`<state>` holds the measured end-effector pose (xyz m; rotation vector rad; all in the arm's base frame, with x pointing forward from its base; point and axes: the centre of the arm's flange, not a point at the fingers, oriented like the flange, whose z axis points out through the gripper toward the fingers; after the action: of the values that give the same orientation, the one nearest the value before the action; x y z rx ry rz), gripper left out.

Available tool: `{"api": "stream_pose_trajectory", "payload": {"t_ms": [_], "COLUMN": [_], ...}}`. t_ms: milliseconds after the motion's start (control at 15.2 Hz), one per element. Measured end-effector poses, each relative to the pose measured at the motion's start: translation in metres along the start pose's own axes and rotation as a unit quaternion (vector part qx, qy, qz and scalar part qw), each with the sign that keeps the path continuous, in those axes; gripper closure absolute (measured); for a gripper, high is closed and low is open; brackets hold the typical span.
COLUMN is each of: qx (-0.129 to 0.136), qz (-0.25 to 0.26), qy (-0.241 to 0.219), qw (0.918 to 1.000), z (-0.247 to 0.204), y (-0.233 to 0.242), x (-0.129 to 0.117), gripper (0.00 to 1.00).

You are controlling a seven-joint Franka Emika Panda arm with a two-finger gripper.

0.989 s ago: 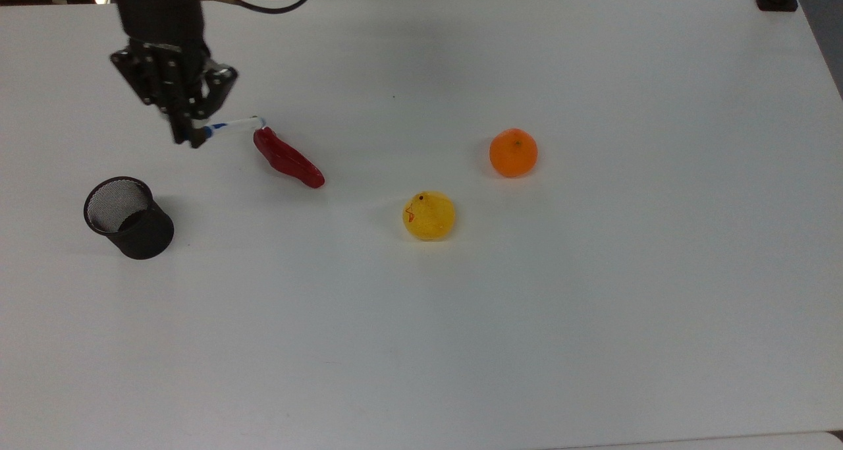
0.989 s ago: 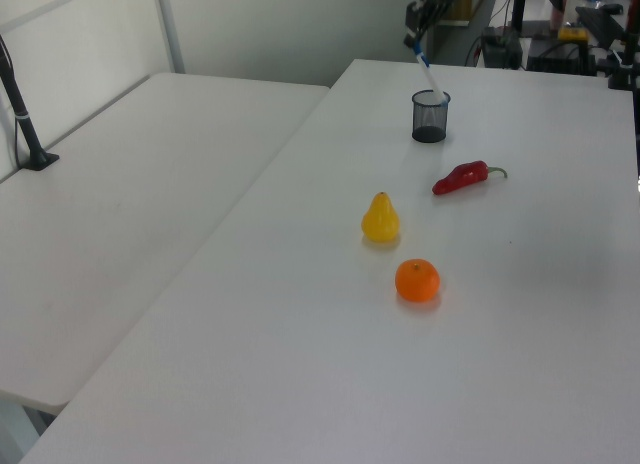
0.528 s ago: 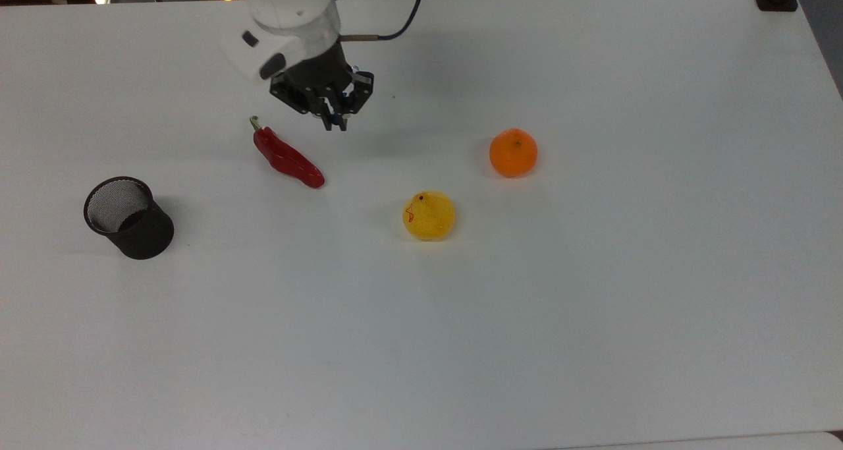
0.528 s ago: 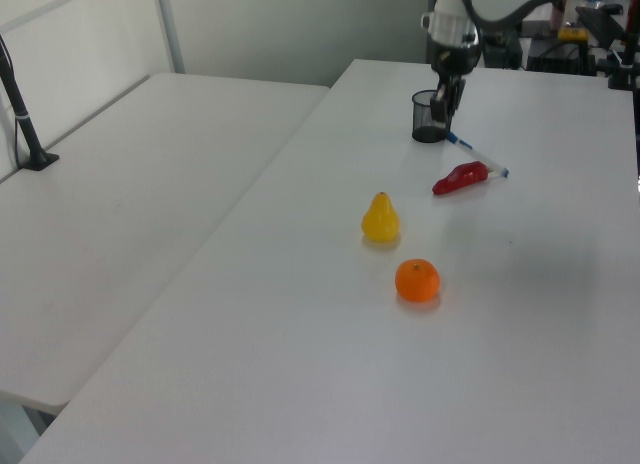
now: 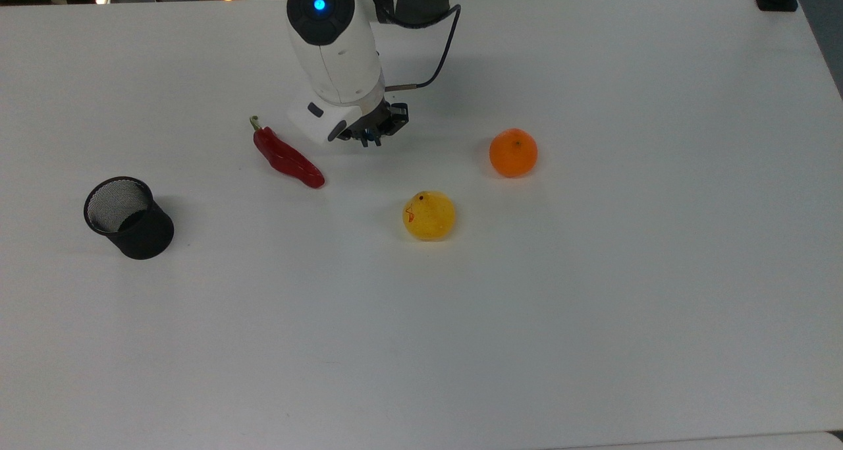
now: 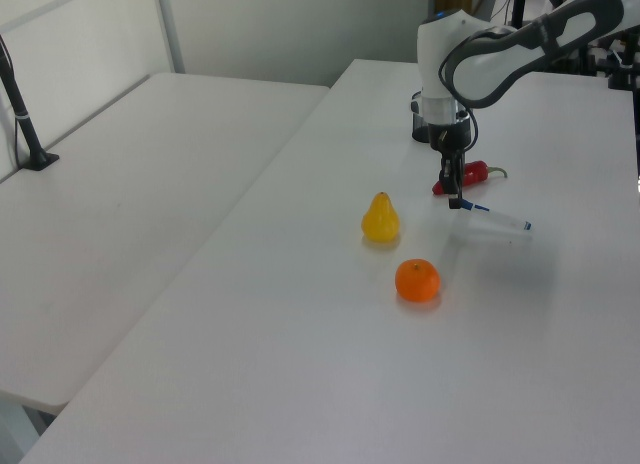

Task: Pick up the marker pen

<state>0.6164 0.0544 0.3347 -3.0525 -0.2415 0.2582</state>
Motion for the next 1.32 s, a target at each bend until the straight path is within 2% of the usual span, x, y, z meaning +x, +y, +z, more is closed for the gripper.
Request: {"api": "stream_pose_trajectory", "payload": {"t_ms": [264, 396, 660, 726, 792, 858, 1055, 1187, 1319], "qx": [-0.003, -0.003, -0.003, -0.003, -0.004, -0.003, 0.002, 0.012, 0.021], "qz": [-0.013, -0.013, -0.014, -0.014, -0.014, -0.014, 0.016, 0.037, 0.046], "qy": [-0.012, -0.015, -0.013, -0.012, -0.007, 0.002, 0.04, 0.057, 0.072], "qw": [0.9998, 0.9998, 0.9998, 0.9998, 0.9999, 0.9999, 0.9991, 0.9976, 0.9961], "z": [0.015, 0.018, 0.016, 0.014, 0.009, 0.0, -0.06, -0.116, -0.169], "y": [-0.007, -0.006, -0.006, -0.006, -0.007, -0.007, -0.006, -0.002, 0.008], "x": [0.003, 0.003, 0.004, 0.004, 0.005, 0.005, -0.005, -0.03, -0.065], "gripper": [0.83, 0.7, 0.28, 0.2, 0.07, 0.0, 0.0, 0.0, 0.0]}}
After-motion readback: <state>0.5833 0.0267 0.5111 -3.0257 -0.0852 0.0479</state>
